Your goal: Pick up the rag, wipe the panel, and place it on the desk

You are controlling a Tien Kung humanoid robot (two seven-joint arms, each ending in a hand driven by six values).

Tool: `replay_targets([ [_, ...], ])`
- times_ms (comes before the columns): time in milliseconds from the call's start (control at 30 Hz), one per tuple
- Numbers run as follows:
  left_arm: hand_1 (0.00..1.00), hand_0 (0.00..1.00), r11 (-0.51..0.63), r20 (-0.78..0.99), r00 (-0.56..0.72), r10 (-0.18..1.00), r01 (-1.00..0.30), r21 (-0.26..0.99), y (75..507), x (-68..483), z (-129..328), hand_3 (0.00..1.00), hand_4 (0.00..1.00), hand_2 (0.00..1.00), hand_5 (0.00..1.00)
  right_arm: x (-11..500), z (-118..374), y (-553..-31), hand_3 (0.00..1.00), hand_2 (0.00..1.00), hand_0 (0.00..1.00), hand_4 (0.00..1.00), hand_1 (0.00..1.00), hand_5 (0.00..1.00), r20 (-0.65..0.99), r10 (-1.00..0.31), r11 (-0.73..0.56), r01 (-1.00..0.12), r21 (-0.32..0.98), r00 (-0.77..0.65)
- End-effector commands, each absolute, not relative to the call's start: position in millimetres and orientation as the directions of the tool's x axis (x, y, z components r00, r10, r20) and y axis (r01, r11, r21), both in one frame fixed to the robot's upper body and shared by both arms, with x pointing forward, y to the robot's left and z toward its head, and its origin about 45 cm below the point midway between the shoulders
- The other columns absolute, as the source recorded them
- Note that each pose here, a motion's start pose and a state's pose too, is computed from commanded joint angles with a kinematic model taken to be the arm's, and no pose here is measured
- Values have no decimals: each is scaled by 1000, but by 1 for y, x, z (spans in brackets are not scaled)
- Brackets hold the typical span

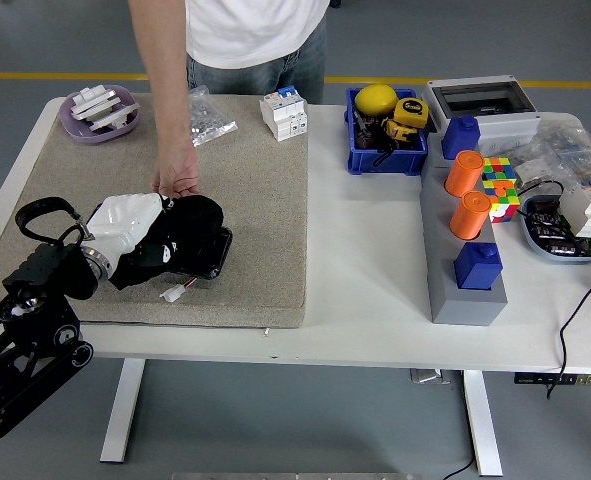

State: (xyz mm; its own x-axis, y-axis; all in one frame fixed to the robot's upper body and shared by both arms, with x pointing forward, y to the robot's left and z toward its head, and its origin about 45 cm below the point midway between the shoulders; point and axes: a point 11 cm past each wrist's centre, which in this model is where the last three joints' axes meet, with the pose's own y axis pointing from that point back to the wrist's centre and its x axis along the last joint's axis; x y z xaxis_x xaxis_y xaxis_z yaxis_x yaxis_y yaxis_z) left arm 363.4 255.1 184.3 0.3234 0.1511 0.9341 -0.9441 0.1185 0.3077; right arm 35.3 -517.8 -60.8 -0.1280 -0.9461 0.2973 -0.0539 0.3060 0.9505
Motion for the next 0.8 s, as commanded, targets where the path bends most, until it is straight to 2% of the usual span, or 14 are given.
replay_targets([
  [367,220,248,188,921,353,166,-928,322,222,357,179,475,304,537,2,37,-61,-517,678,697,738,998,698,537,297,-947,305,-54,951,-125],
  [800,218,248,170,922,342,180,-934,313,226,359,182,474,306,534,2,37,-61,-517,676,697,738,998,698,537,296,-947,304,-54,951,-126],
])
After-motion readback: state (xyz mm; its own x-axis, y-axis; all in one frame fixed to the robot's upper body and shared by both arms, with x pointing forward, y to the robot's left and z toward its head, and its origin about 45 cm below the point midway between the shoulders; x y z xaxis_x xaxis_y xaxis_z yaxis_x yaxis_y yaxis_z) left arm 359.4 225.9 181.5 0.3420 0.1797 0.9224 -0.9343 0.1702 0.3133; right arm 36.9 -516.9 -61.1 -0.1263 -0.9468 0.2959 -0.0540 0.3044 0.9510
